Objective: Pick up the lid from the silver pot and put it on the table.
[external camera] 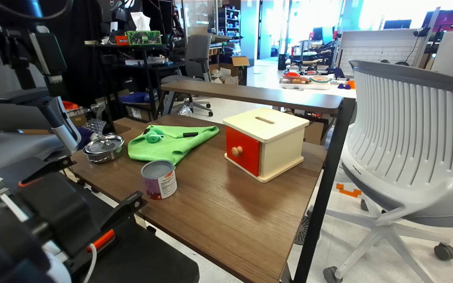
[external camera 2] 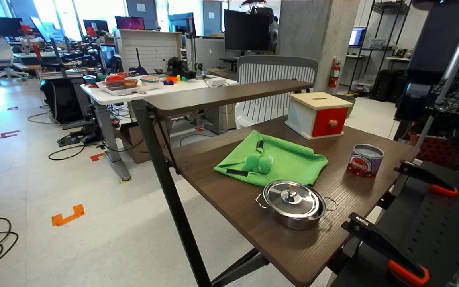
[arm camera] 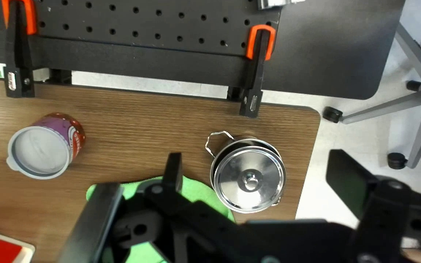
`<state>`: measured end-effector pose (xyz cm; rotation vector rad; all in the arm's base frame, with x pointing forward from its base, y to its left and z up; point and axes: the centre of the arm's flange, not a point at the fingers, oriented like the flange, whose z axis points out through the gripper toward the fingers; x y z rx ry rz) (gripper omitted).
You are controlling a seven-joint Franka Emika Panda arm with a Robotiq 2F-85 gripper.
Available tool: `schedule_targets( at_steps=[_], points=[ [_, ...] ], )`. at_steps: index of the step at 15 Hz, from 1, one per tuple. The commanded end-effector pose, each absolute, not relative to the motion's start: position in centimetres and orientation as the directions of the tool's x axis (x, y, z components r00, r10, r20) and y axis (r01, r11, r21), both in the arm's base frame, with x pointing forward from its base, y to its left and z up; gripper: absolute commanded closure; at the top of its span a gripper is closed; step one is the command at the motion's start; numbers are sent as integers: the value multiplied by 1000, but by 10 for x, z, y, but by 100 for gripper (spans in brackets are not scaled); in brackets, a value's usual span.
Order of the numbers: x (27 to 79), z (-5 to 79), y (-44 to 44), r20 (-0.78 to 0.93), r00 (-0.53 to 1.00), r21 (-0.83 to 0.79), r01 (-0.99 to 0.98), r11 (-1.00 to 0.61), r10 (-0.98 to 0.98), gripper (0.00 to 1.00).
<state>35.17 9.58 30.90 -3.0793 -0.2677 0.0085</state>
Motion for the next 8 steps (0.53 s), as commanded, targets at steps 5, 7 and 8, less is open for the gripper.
schedule_targets(
  at_steps=[5,7,8],
  points=[
    [370,226,138,136,987,78,77,-994,87,0],
    [376,211,136,136,988,92,58,-994,70,0],
    [379,205,134,133,989,100,49,-994,62,0]
  ],
)
